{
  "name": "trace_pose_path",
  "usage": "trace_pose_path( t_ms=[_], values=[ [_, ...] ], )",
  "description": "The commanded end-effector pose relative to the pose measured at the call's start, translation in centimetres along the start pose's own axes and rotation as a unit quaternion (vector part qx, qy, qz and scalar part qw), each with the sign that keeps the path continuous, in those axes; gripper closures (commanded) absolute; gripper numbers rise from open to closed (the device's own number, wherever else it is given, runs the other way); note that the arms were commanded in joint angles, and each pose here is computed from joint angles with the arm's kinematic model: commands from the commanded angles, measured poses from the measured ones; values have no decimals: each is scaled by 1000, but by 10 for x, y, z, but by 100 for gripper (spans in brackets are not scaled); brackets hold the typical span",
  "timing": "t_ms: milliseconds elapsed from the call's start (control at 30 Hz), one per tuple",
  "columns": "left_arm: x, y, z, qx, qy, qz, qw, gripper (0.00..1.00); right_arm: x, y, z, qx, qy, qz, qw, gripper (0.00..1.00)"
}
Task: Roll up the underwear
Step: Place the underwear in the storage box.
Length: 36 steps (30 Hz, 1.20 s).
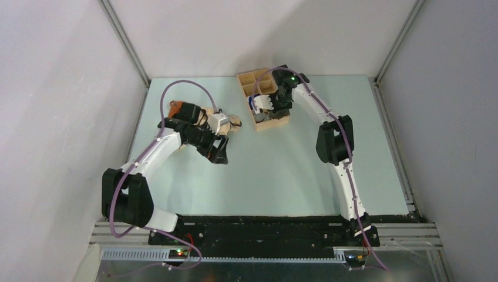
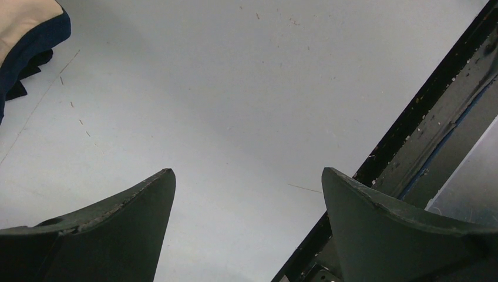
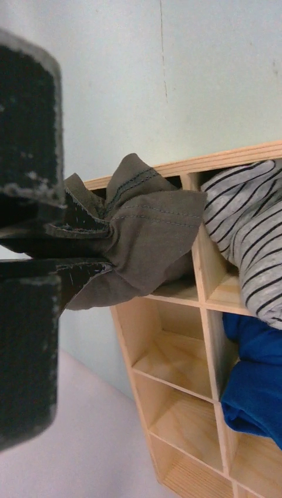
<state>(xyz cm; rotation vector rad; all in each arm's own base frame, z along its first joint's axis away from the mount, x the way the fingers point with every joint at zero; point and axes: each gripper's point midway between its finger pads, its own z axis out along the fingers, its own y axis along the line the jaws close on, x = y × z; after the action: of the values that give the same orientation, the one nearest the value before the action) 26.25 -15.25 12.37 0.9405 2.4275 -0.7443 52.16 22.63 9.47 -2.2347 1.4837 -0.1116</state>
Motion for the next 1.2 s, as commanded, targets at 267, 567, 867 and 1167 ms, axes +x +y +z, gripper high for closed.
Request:
trace_pose_path(
  t_ms=[267,567,867,1167],
  values=[
    [18,3,-12,-12,30,-2,999,1,-14,35,46,-93,-71,-12,993,100],
    [41,-1,-14,2,75,-21,997,1,-33,81,55,-178,-135,113,968,100],
    [55,-7,-25,17,128,-17,991,1,-21,79,66,-168,-134,218,952,100],
    [32,1,-33,6,131,1,991,1,-4,108,76,-196,-32,233,952,100]
  ],
)
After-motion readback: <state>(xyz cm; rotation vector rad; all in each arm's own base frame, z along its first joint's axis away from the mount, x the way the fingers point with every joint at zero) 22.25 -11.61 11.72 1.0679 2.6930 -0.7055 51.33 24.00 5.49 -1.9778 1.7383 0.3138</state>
